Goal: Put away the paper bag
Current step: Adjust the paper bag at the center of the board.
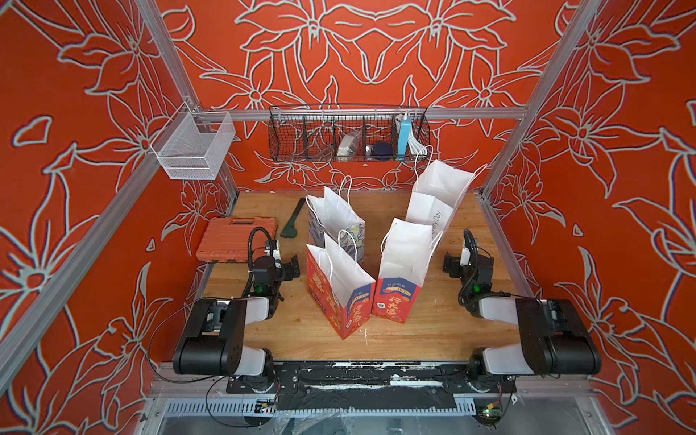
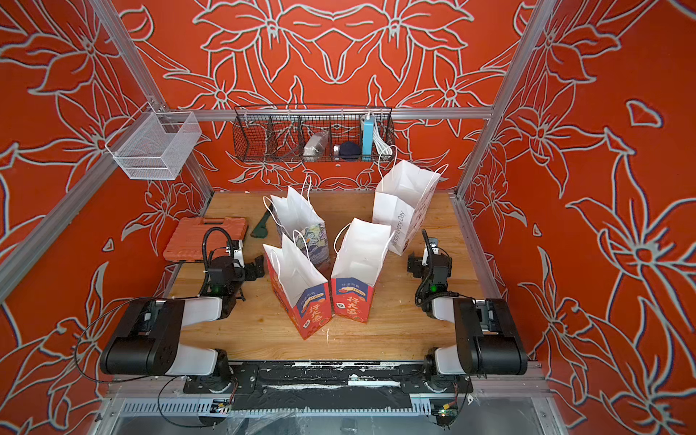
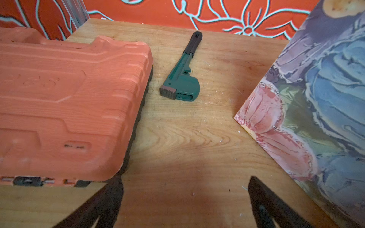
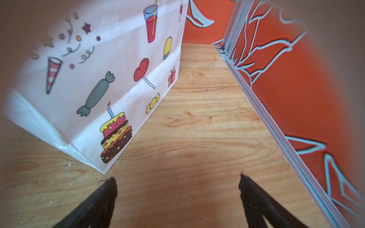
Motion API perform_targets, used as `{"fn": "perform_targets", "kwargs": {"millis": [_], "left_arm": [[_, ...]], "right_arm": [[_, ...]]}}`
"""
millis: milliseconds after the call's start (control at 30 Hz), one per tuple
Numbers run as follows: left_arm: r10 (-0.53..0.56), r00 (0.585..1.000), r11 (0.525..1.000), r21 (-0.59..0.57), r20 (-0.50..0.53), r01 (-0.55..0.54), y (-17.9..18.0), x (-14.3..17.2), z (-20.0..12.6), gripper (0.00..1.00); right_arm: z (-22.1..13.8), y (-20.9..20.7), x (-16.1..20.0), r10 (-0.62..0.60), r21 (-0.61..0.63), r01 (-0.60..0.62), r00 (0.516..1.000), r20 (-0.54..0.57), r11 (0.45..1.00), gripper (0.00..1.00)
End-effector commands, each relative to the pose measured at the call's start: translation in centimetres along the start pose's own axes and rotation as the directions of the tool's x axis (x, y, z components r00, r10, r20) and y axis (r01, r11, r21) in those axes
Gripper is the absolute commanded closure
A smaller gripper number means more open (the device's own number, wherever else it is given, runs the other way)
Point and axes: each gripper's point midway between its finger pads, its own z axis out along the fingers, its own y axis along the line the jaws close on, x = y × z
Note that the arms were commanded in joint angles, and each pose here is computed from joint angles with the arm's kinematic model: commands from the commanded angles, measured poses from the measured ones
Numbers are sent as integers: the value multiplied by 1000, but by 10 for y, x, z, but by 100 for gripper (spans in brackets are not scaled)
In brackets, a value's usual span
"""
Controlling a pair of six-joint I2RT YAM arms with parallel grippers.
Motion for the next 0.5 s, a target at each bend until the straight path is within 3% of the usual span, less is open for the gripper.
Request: {"fn": "perform_targets", "kwargs": {"millis": [0,467], "left_arm": [[10,1000,1000,1,24,-10,0,-8,0,2],[9,1000,1000,4,23,-9,-1,-8,0,2]], "right_arm": [[1,4,-7,-21,-15,21,1000,15,1000,2],[2,4,-7,-20,-16,20,1000,12,1000,2]]}}
